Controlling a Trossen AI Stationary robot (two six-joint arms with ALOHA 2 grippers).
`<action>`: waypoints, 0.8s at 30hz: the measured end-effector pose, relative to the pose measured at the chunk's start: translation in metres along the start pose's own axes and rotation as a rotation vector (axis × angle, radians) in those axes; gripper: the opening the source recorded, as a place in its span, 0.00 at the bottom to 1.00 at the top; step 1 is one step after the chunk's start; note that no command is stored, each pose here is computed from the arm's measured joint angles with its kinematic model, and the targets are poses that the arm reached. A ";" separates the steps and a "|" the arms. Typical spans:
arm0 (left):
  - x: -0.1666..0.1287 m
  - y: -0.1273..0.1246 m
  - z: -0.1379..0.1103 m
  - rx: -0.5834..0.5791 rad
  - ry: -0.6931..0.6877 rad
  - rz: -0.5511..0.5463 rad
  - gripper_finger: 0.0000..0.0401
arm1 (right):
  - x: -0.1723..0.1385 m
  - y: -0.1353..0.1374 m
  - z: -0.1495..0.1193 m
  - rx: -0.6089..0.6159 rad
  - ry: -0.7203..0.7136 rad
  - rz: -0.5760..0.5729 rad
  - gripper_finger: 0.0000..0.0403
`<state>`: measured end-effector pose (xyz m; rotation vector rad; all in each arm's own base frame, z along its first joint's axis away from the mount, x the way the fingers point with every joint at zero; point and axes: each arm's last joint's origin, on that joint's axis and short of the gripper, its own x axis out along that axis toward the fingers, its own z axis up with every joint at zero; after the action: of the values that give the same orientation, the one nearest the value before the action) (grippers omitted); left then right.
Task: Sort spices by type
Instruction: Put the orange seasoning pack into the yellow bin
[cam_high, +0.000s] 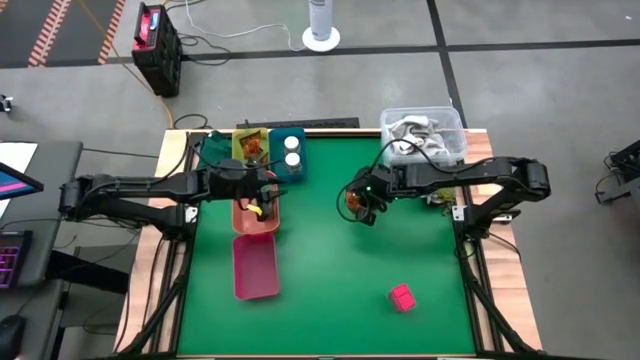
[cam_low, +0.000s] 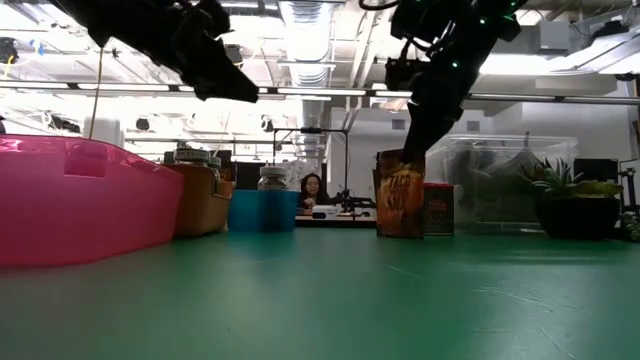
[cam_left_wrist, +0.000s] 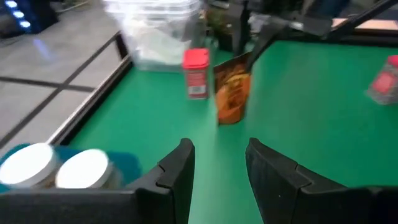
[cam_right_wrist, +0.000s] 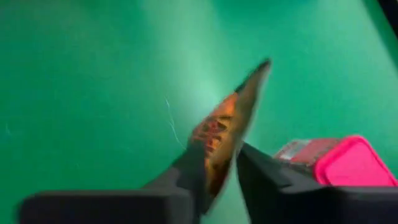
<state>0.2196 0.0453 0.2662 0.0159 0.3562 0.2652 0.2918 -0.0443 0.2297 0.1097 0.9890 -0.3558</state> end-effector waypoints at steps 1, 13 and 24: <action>0.003 -0.002 0.000 0.001 -0.001 -0.018 0.34 | 0.001 0.000 0.000 -0.009 -0.007 0.001 0.19; 0.065 -0.018 -0.006 0.038 -0.083 -0.156 0.44 | -0.001 0.016 0.012 -0.213 -0.185 0.035 0.09; 0.115 -0.023 0.010 0.068 -0.052 -0.155 0.47 | -0.003 0.017 0.021 -0.242 -0.281 0.031 0.05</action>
<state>0.3325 0.0529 0.2345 0.0621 0.3129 0.0987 0.3128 -0.0325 0.2427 -0.1415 0.7444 -0.2136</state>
